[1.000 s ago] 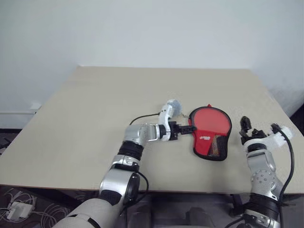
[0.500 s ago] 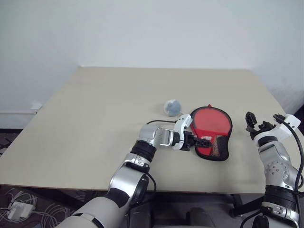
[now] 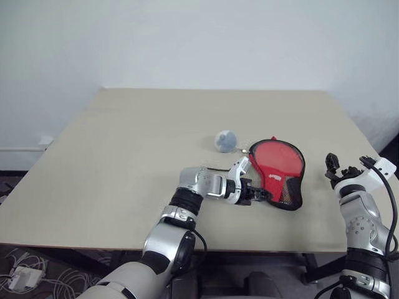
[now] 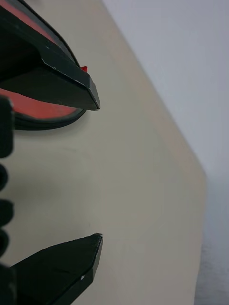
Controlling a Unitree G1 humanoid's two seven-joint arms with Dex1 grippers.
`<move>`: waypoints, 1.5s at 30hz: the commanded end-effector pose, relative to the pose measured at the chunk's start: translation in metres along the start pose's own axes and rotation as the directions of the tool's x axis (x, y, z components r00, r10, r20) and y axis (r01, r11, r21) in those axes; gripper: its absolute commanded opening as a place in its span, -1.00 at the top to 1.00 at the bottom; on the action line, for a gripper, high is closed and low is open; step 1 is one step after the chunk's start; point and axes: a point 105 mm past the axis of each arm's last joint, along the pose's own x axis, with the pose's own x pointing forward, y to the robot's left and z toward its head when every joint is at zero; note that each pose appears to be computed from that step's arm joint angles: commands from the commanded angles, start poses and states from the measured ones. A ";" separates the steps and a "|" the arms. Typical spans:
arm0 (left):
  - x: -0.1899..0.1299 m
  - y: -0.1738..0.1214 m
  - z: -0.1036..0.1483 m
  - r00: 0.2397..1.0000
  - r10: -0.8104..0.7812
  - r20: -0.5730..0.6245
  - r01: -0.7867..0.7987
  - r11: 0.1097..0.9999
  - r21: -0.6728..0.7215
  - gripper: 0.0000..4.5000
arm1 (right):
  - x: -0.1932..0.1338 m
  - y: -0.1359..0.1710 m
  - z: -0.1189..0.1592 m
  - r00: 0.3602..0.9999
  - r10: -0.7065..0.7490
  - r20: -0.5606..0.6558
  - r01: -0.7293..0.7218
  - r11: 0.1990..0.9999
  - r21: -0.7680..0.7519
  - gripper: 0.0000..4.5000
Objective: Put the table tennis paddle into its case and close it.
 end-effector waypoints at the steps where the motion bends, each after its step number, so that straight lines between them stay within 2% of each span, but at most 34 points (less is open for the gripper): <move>1: 0.005 -0.017 0.000 0.997 -0.075 0.005 0.075 0.997 -0.023 0.98 | 0.005 0.003 0.023 0.997 -0.002 0.081 0.003 1.000 -0.016 -1.00; 8: -0.004 -0.014 -0.017 0.991 -0.127 -0.052 0.114 0.973 -0.200 0.98 | 0.006 0.004 0.025 0.996 -0.004 0.089 0.006 1.000 -0.025 -1.00; 11: -0.008 -0.018 -0.027 0.983 -0.151 -0.100 0.124 0.964 -0.233 0.98 | 0.006 0.004 0.026 0.996 -0.003 0.092 0.006 1.000 -0.025 -1.00; 13: -0.009 -0.021 -0.036 0.977 -0.161 -0.138 0.123 0.960 -0.250 0.98 | 0.006 0.005 0.026 0.996 -0.001 0.092 0.003 1.000 -0.026 -1.00; 16: -0.001 -0.026 -0.062 0.951 -0.217 -0.221 0.145 0.942 -0.302 0.98 | 0.006 0.005 0.027 0.996 0.007 0.092 -0.004 0.999 -0.033 -1.00; 25: -0.008 -0.035 -0.098 0.921 -0.219 -0.323 0.158 0.966 -0.206 0.98 | 0.005 0.005 0.026 0.996 0.018 0.083 -0.014 0.999 -0.049 -1.00; 33: -0.021 -0.036 -0.107 0.932 -0.178 -0.316 0.130 0.977 -0.167 0.98 | 0.003 0.000 0.023 0.998 0.016 0.059 -0.012 0.998 -0.067 -1.00; 37: -0.021 -0.036 -0.109 0.940 -0.172 -0.294 0.117 0.974 -0.196 0.51 | 0.007 0.003 0.023 0.998 0.029 0.049 -0.025 0.996 -0.081 -1.00; 45: -0.026 -0.027 -0.097 0.965 -0.116 -0.236 0.060 0.971 -0.233 -0.70 | 0.015 0.014 0.016 0.998 0.066 0.013 -0.064 0.992 -0.105 -1.00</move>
